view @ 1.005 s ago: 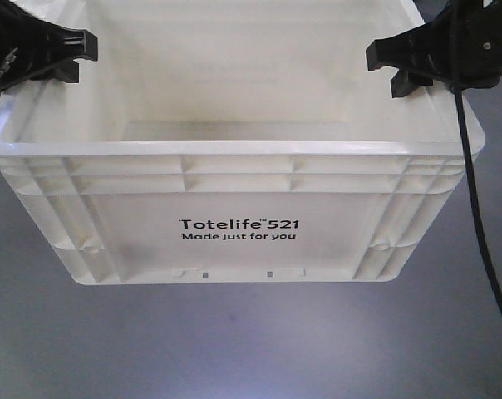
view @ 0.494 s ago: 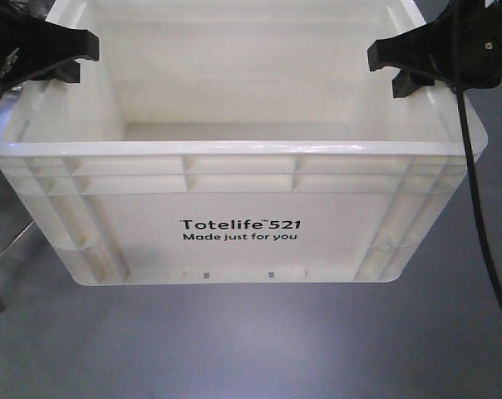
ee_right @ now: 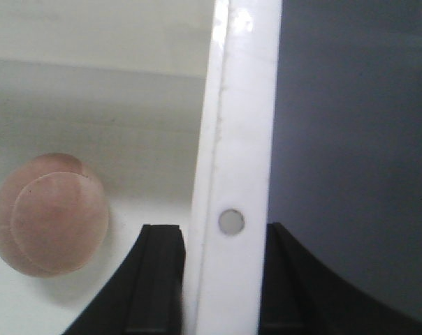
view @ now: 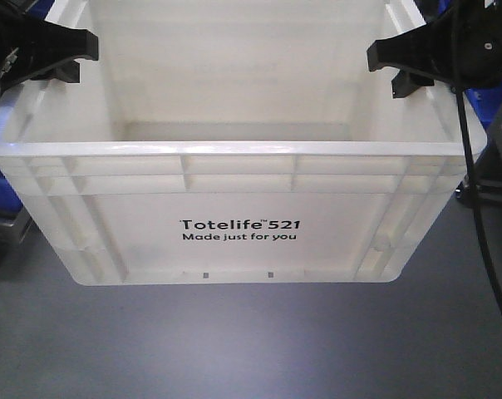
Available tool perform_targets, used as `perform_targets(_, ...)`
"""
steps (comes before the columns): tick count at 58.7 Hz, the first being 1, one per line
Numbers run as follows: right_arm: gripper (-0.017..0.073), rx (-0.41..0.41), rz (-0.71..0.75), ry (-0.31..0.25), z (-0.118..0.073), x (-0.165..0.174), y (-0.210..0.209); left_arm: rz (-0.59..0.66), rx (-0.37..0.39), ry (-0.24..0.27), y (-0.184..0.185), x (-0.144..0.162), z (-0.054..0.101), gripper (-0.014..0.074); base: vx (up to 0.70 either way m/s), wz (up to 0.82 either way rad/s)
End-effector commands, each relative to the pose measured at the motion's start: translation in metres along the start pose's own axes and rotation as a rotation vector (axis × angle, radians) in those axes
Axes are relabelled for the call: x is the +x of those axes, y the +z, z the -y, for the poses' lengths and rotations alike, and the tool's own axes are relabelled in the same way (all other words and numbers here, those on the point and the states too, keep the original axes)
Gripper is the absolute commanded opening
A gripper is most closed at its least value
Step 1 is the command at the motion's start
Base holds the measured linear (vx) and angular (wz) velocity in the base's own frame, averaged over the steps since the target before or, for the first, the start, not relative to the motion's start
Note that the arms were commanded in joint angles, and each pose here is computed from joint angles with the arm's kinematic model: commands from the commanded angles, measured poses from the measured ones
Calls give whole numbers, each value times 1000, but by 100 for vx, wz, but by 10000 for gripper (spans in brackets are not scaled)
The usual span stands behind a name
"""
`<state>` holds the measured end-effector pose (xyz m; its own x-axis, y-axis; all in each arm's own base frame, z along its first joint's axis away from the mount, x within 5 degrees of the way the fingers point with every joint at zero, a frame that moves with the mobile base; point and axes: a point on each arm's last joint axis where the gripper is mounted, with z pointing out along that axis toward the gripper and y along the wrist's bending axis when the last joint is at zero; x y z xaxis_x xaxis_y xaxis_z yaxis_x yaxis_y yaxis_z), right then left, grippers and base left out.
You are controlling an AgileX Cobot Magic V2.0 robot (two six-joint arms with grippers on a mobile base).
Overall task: Place moving items into box and shelve
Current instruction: 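Keep gripping the tote rims while the base turns along the shelving, then carry the tote in both grippers past the blue bins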
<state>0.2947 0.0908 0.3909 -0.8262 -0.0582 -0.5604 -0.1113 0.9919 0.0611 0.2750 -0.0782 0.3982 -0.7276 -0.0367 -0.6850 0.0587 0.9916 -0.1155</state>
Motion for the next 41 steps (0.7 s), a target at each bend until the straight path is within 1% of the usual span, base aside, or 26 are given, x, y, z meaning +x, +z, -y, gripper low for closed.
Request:
perform_targets(1,-5,15,185,-23,6,-12,-34,207,17,23,-29,-19,-2,2,36,-51)
perform_targets(26,-5,15,185,-23,6,-12,-34,208,17,23,-29,-19,-2,2,36,-47)
perform_targets(41,-5,15,185,-23,6,-12,-34,206,17,22,-29,-19,-2,2,38,-37)
